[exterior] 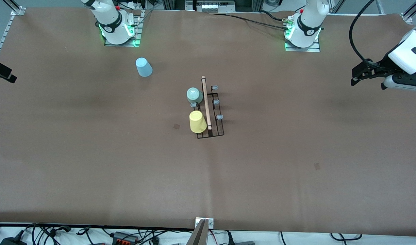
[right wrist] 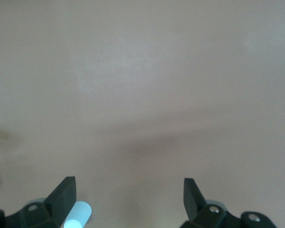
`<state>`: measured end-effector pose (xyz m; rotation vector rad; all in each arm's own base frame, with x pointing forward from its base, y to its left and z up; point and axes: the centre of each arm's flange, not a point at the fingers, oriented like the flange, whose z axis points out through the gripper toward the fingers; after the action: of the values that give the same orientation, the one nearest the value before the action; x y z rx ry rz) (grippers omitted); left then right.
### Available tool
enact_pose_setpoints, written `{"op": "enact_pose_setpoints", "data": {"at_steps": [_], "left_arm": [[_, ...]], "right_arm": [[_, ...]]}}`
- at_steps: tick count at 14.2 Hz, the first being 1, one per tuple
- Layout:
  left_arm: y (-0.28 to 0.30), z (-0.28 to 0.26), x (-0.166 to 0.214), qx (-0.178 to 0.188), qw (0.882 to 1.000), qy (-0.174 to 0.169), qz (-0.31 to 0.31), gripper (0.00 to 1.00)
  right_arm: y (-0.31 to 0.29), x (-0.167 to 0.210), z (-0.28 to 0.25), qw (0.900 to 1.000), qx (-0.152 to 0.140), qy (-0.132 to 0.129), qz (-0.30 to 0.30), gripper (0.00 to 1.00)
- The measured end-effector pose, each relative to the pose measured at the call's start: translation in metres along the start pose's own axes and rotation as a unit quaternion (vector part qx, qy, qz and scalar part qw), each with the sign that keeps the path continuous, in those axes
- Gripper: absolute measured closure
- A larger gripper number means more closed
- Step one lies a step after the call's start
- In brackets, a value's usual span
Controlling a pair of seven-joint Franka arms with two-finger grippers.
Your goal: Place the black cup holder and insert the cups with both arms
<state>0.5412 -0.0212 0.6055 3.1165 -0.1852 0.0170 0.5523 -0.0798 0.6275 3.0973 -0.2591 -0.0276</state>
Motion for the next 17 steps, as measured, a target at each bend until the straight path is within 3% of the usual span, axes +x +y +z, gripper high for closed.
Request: {"op": "enact_pose_setpoints", "data": {"at_steps": [17], "left_arm": [[0.000, 0.000, 0.000, 0.000, 1.000, 0.000, 0.000, 0.00]], "right_arm": [[-0.011, 0.000, -0.001, 1.000, -0.001, -0.012, -0.028, 0.00]]}}
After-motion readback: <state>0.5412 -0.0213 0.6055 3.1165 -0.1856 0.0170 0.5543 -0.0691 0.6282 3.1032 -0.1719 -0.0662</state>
